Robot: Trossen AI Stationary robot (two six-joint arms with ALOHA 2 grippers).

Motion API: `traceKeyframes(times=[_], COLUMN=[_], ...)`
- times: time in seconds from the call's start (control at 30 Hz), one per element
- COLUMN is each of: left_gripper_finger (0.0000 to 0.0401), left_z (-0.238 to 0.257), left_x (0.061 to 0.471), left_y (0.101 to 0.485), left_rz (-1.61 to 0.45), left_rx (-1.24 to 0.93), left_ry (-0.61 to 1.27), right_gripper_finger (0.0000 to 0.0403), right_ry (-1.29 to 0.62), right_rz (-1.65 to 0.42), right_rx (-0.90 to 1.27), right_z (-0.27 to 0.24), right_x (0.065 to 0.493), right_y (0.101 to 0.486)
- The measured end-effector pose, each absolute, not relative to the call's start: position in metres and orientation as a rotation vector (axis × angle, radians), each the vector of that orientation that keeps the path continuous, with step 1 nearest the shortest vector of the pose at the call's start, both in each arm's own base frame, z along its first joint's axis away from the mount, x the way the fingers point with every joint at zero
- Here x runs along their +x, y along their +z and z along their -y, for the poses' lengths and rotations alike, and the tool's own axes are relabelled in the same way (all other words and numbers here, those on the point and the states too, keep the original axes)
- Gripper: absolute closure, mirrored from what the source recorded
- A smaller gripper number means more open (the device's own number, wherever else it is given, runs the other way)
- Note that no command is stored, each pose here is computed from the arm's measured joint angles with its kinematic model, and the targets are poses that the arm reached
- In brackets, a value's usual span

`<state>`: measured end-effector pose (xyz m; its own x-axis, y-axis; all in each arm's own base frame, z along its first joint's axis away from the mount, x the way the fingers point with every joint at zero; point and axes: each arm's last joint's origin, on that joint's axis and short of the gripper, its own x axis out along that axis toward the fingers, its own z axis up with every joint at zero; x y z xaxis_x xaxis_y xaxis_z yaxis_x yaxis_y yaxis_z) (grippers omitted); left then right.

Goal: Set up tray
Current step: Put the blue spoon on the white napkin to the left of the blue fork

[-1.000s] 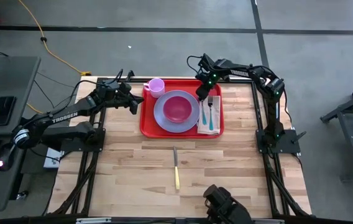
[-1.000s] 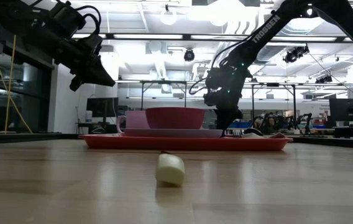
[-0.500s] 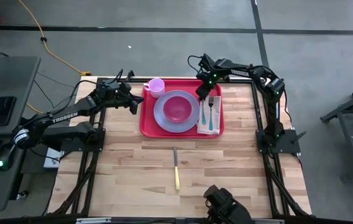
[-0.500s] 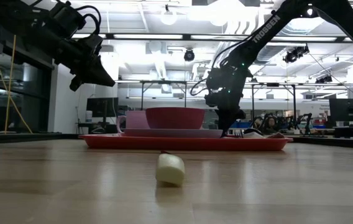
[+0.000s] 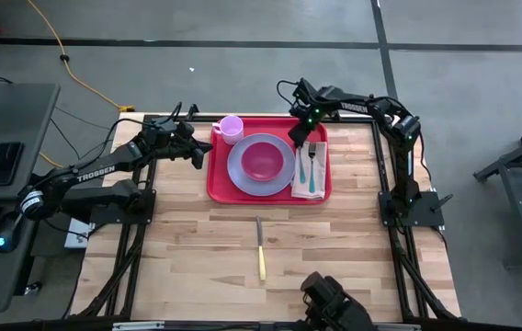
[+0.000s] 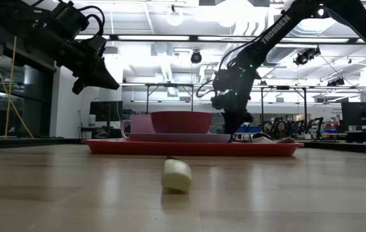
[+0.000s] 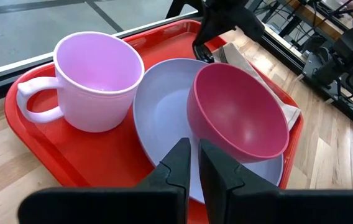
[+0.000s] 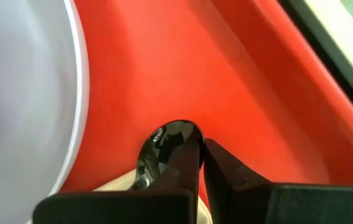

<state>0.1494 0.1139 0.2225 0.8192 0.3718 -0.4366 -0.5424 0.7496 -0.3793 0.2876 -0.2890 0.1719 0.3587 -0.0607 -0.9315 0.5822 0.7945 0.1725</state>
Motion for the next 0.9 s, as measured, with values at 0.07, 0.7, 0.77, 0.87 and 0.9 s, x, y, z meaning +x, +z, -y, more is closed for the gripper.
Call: traceKeyframes(times=[0.07, 0.7, 0.77, 0.87, 0.9], left_gripper_finger=[0.0339, 0.0339, 0.0339, 0.0339, 0.0339], left_z=[-0.114, -0.114, -0.114, -0.114, -0.114], left_x=[0.149, 0.149, 0.149, 0.149, 0.149], left_y=[0.222, 0.222, 0.222, 0.222, 0.222], left_rz=[-0.348, -0.35, -0.35, -0.351, -0.352], left_rx=[-0.518, -0.51, -0.51, -0.505, -0.5], left_ry=[0.511, 0.511, 0.511, 0.51, 0.51], right_gripper_finger=[0.0402, 0.0402, 0.0402, 0.0402, 0.0402], right_ry=[-0.443, -0.505, -0.515, -0.521, -0.524], right_rz=[-1.131, -1.134, -1.124, -1.126, -1.127], right_rx=[0.532, 0.607, 0.622, 0.639, 0.644], right_z=[0.29, 0.286, 0.286, 0.284, 0.282], right_x=[0.289, 0.282, 0.282, 0.28, 0.281], right_y=[0.174, 0.191, 0.194, 0.197, 0.198])
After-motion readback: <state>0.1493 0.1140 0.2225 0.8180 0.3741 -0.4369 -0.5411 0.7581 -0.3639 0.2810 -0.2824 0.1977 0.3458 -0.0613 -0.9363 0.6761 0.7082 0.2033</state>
